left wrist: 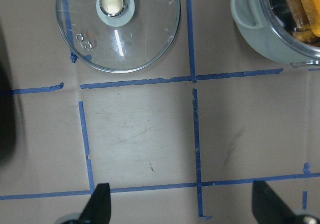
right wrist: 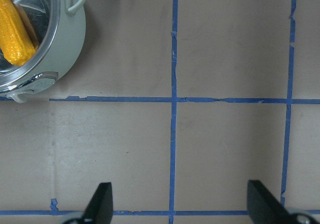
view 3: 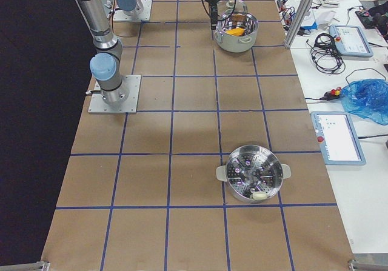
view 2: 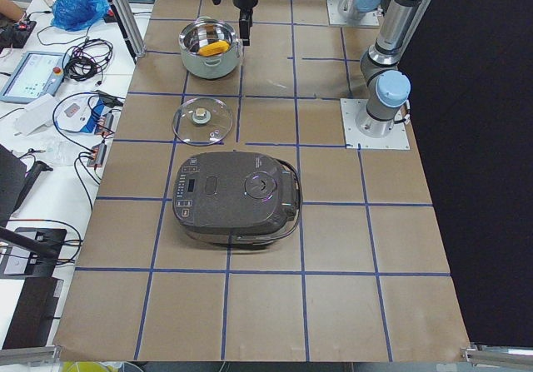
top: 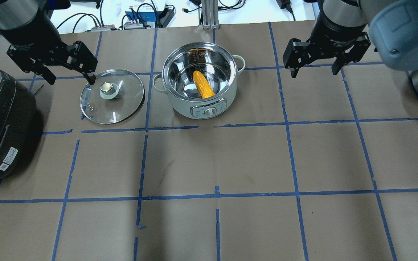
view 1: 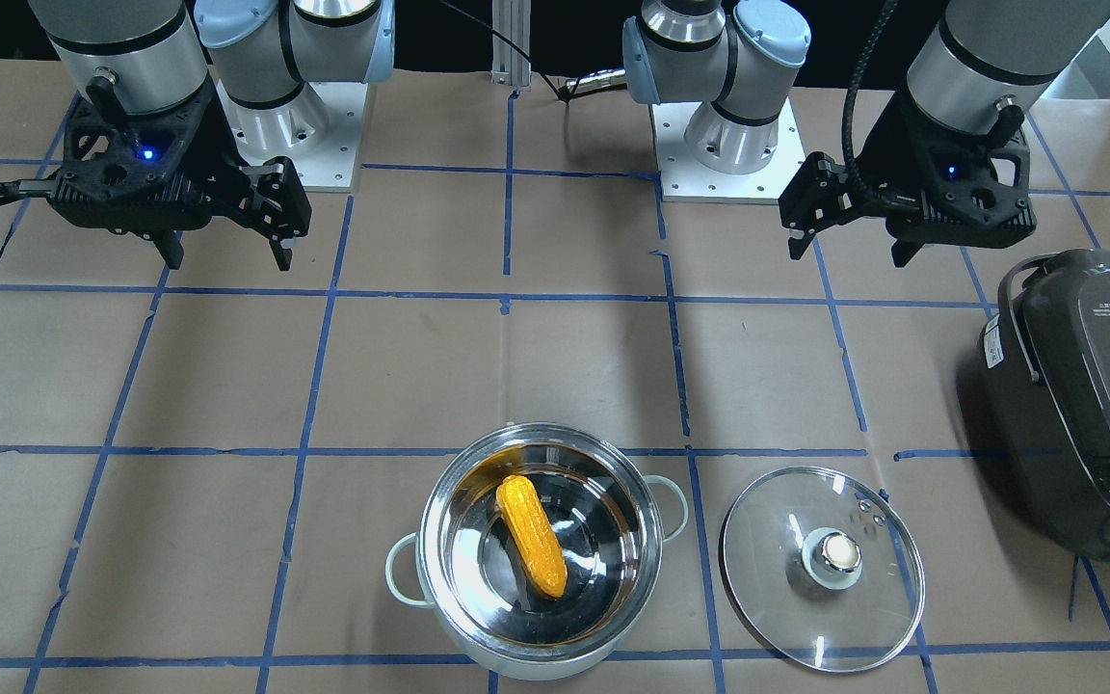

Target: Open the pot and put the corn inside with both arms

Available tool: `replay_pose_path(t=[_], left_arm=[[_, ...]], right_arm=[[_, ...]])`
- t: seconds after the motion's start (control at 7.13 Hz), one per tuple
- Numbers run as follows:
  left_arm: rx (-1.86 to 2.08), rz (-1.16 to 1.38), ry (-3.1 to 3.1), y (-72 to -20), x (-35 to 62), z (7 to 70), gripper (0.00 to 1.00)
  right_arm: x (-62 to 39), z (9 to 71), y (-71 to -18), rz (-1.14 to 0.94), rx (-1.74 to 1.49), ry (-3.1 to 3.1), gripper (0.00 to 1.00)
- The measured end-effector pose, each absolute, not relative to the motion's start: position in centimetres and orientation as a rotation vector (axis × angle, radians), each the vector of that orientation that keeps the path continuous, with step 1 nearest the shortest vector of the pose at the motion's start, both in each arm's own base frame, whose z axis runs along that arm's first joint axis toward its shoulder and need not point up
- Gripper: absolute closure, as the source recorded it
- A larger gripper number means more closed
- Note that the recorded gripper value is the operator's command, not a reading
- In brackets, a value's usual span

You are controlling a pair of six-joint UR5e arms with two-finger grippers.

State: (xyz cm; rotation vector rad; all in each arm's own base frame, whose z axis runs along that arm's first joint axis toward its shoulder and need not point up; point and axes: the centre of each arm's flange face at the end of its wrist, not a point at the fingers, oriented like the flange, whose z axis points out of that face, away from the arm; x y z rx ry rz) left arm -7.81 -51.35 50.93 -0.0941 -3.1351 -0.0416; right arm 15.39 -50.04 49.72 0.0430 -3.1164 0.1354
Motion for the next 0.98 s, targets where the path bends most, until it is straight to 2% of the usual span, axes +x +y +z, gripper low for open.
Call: replay_pose_path(t=[0.42,0.98], left_arm=[[-0.106,-0.052,-3.129,-51.9,-9.0,50.4,0.0],[-0.135,-0.05,-3.139,-51.7,-9.8,50.4,0.0]], right_arm=[[15.7,50.3,-50.8,0.241,-0.021,-3.133,0.05],[15.5,50.2,-50.9,0.257,-0.032,-3.134,0.04]])
